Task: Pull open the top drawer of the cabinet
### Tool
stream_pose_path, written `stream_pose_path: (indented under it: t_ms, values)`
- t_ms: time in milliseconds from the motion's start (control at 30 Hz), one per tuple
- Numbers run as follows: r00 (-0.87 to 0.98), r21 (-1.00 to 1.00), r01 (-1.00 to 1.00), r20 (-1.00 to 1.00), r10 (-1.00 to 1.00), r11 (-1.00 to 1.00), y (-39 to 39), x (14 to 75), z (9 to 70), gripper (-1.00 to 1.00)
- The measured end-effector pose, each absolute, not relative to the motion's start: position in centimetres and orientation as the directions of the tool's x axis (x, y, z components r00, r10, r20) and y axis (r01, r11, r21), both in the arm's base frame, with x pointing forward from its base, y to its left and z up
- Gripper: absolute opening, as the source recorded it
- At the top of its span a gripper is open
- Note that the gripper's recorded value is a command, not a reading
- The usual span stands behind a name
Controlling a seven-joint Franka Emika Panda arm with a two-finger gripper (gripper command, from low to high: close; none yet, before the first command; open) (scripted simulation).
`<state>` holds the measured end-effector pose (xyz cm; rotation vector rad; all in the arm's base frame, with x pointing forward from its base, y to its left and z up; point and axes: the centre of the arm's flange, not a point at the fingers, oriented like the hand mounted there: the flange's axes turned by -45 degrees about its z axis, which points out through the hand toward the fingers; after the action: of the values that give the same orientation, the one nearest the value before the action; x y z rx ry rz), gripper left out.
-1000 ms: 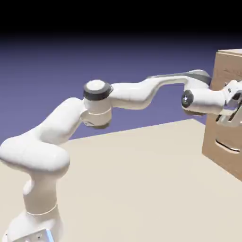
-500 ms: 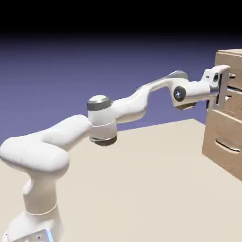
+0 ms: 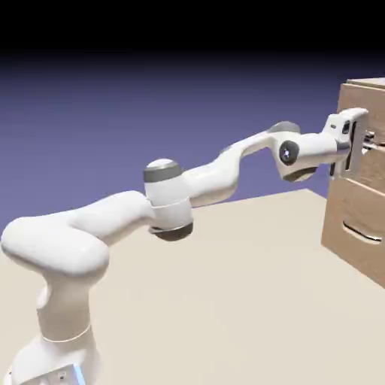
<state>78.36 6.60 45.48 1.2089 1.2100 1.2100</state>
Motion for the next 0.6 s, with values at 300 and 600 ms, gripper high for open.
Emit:
stream_pose_path:
  t_ms: [300, 600]
  values:
    - [-0.001, 1.000, 0.000, 0.000, 1.000, 0.000, 6.6, 74.0, 45.5, -1.00]
    - [-0.001, 1.000, 0.001, 0.000, 1.000, 0.000, 6.6, 68.0, 45.5, -1.00]
